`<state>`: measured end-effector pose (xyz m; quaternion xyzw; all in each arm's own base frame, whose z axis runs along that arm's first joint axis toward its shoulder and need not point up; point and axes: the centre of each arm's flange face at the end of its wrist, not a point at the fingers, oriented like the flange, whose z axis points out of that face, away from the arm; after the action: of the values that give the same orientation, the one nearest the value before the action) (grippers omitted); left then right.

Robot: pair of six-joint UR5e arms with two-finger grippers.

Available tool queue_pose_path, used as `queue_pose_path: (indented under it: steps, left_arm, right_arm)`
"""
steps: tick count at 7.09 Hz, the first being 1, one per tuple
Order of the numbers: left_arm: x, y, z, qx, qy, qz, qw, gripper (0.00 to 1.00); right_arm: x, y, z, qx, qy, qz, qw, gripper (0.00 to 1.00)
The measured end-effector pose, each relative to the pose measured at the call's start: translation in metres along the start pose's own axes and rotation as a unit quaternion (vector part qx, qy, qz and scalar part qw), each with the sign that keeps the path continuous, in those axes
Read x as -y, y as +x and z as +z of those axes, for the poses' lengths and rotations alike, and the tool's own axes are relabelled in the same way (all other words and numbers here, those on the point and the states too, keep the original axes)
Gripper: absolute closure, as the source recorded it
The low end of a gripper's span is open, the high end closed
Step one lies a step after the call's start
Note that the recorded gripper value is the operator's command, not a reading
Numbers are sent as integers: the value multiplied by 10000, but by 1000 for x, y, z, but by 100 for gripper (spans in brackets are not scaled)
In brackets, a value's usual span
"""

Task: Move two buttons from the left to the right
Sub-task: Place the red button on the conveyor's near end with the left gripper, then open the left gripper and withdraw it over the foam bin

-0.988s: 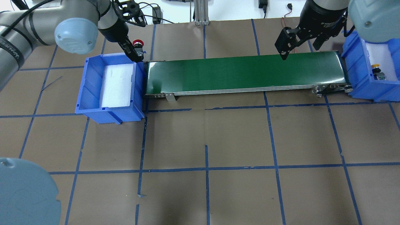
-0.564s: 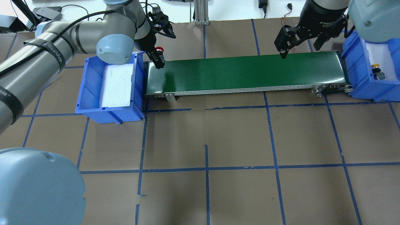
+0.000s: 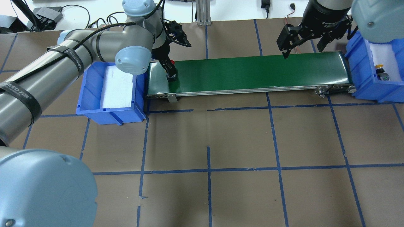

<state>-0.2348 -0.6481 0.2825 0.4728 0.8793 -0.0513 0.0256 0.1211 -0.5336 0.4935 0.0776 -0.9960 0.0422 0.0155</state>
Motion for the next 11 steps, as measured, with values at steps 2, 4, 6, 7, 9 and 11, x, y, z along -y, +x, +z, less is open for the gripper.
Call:
queue_pose_path:
  steps: [2,4,6,7,9,11]
  left_arm:
    - [-2,-6,-13,140,0,-141,9998,0]
    - [-33,-39,-40,214,44,-478,9986,0]
    - [-86,-63,-86,58,-96,-895,9959,0]
    - [-114,-65,-108,-162,-121,-1104,9937,0]
    - [-150,-47,-145,-732,78,-1366,9879,0]
    - [-163,-15,-174,-986,454,-1428,9838,0]
  right_arm:
    - [0,0,1,0,-11,2,10000,0]
    - [0,0,2,1,-17,-2,10000,0]
    - [0,0,3,-1,-16,-9,10000,0]
    - [0,0,3,-2,-17,-10,10000,0]
    - [0,0,4,2,-29,-11,10000,0]
    - [0,0,4,-2,-27,-10,10000,0]
